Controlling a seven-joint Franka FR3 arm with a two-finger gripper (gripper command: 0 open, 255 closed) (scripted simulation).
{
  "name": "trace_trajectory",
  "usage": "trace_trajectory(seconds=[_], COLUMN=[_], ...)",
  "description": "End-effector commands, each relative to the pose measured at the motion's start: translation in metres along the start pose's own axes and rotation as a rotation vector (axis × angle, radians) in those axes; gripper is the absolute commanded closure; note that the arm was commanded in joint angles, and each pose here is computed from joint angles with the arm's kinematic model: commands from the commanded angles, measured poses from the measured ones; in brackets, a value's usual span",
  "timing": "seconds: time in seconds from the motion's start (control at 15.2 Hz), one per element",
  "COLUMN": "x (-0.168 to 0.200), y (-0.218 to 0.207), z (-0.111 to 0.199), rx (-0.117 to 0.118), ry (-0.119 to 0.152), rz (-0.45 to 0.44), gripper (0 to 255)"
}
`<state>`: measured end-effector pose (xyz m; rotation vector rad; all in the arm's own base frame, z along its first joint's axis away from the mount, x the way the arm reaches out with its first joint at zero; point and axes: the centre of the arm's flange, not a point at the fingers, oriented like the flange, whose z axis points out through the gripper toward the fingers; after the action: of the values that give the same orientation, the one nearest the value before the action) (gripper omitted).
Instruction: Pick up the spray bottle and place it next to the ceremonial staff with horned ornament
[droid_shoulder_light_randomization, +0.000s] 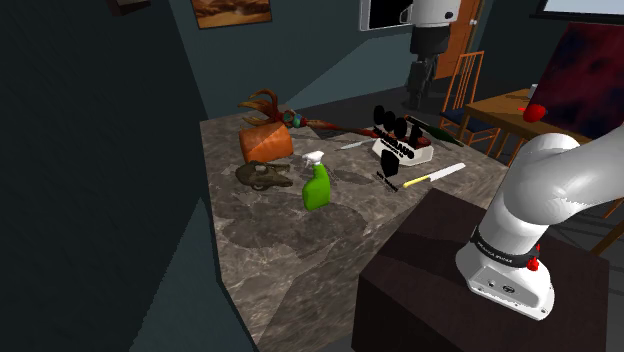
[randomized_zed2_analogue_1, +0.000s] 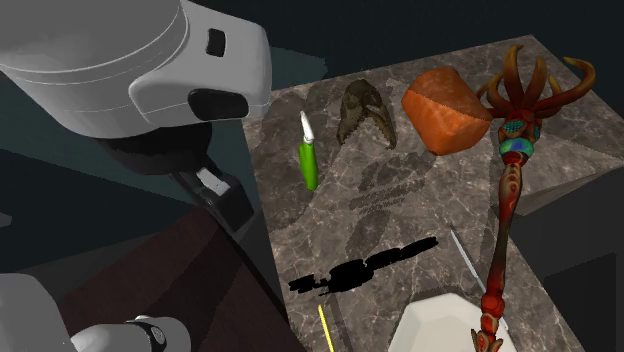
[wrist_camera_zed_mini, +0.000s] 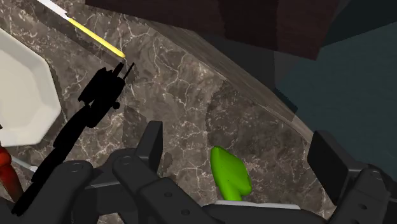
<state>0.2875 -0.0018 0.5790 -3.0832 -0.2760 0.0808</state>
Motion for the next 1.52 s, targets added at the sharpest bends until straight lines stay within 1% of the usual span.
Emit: trace_trajectory(seconds=[0.0,0.4,0.73,1.06,1.45], x=[0.000,0.064,0.118,0.172,0.234], y=[0.000,0.009,0.007,-0.004,-0.029], z=[0.000,0.042,0.076,0.109,0.148], rx=[0.000,0.004,0.006,0.009,0.013], ry=[0.000,0.018,0.033,0.048,0.066], rz=[0.000,-0.195,-0.358,-0.520,-0.715], gripper=[0,0,0,0,0])
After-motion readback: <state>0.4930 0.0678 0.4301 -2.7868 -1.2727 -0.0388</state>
